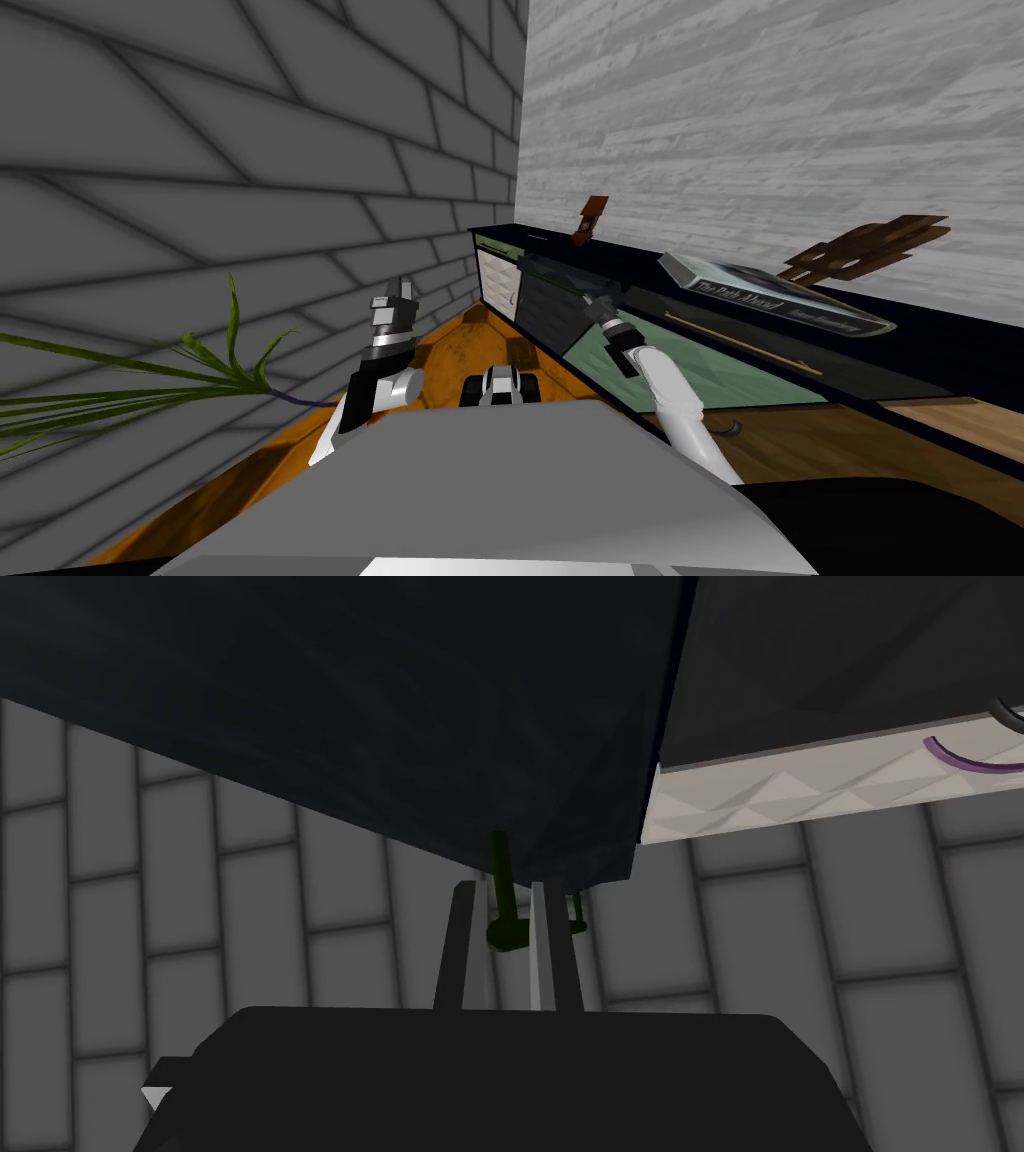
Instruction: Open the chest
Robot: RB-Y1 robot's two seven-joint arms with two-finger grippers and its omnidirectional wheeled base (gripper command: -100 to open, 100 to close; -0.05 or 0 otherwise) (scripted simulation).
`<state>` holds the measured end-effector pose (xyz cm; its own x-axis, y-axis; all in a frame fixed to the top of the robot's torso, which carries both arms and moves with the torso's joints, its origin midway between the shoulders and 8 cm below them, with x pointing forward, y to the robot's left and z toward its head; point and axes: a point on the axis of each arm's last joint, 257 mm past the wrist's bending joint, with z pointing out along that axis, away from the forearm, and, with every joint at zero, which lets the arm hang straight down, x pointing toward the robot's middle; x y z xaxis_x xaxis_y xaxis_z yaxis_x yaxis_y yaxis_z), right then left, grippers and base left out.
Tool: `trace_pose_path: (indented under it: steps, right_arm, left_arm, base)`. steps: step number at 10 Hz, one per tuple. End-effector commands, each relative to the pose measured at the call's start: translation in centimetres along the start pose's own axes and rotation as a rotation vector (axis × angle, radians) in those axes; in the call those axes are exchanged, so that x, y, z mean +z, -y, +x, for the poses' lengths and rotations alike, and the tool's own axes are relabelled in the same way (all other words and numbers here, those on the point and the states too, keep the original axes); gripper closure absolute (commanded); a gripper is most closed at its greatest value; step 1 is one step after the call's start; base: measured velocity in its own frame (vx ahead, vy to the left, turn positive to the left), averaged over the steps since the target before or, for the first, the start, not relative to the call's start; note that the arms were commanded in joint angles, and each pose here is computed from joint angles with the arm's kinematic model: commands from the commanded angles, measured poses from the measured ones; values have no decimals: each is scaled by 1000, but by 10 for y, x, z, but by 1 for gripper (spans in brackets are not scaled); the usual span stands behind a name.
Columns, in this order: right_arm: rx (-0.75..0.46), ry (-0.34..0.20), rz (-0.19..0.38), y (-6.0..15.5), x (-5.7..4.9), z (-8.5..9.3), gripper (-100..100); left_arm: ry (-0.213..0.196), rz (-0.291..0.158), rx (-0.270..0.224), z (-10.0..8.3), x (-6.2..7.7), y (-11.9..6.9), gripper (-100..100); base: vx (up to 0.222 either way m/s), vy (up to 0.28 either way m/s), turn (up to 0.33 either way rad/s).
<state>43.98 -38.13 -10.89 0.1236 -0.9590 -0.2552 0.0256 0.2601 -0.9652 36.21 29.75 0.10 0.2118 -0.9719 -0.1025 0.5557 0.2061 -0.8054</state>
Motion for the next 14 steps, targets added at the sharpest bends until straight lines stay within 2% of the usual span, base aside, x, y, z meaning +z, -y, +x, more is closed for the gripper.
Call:
trace_pose_path:
  steps: [1,7,8,9,14]
  right_arm:
    - [-1,18,-3,19,-3,4,-100]
    - [-4,58,-15,56,-7,4,-100]
    - [-7,53,-14,52,-7,4,-100]
    - [-3,53,-16,52,-8,5,0]
    - [-3,53,-17,52,-8,5,0]
  left_arm:
    - [0,0,0,0,0,0,0]
    - [0,0,0,0,0,0,0]
    - [0,0,0,0,0,0,0]
    - [0,0,0,0,0,0,0]
    - [0,0,0,0,0,0,0]
  base:
    - [49,66,-119]
    - [41,57,-65]
    - [11,25,-24]
    - [0,0,0]
    - [0,0,0]
